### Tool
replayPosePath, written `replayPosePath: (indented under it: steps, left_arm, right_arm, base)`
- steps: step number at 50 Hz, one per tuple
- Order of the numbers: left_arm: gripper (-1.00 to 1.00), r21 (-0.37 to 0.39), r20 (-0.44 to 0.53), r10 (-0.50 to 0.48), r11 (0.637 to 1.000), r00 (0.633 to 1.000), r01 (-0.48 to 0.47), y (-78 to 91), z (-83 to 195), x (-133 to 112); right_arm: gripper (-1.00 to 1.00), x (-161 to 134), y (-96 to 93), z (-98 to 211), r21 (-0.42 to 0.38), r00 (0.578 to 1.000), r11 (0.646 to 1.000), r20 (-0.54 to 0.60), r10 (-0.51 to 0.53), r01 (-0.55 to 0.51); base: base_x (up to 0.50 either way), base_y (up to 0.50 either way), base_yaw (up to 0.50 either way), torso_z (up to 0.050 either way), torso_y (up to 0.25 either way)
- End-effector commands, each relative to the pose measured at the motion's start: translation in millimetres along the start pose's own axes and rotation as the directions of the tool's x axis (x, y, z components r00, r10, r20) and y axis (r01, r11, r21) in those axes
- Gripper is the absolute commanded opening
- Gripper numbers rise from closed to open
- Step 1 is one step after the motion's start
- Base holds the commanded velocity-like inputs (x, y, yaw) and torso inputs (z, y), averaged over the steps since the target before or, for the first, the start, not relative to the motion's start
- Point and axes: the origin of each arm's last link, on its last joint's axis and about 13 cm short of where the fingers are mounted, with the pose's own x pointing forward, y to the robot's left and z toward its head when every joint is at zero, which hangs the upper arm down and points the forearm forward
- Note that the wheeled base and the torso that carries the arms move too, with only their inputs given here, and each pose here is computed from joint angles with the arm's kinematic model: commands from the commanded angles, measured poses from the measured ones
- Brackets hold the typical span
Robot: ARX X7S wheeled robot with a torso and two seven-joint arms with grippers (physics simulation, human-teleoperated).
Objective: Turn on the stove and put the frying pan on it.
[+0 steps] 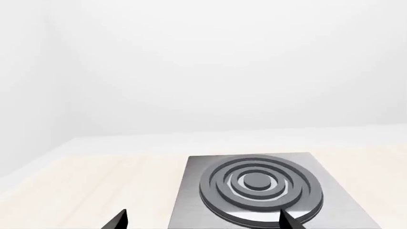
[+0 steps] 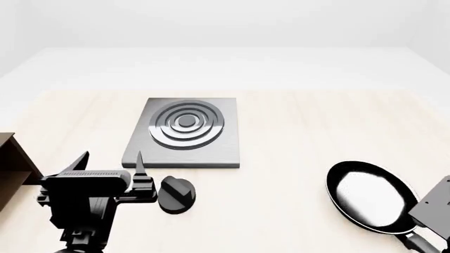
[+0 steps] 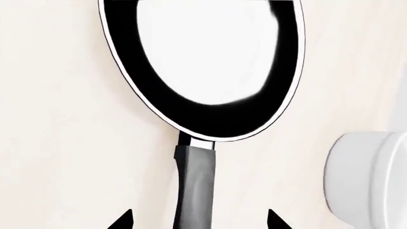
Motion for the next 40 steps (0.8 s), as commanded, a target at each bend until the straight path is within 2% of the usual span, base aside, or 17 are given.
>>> replayPosePath:
  steps: [1,17,40]
  left_arm:
    - [1.00,0.002,-0.002,0.002,1.000,1.000,-0.002,-0.3,-1,0]
    - [1.00,0.004,-0.004,0.009,1.000,1.000,-0.009,-0.7,-1,1]
    - [1.00,0.010,-0.004,0.008,1.000,1.000,-0.008,-0.9,-1,1]
  right_arm:
    - [1.00,11,3.6,-9,-0.005,0.999,1.000,-0.048,0.003,-0.003]
    - [1.00,24,6.0,-22,0.023,0.996,1.000,-0.090,0.013,-0.011]
    - [1.00,46,5.6,-14,0.071,1.000,0.997,-0.015,-0.028,0.029]
  base:
    - [0.00,0.00,0.00,0.000,0.000]
    - [0.00,0.00,0.00,0.000,0.000]
    - [0.00,0.00,0.00,0.000,0.000]
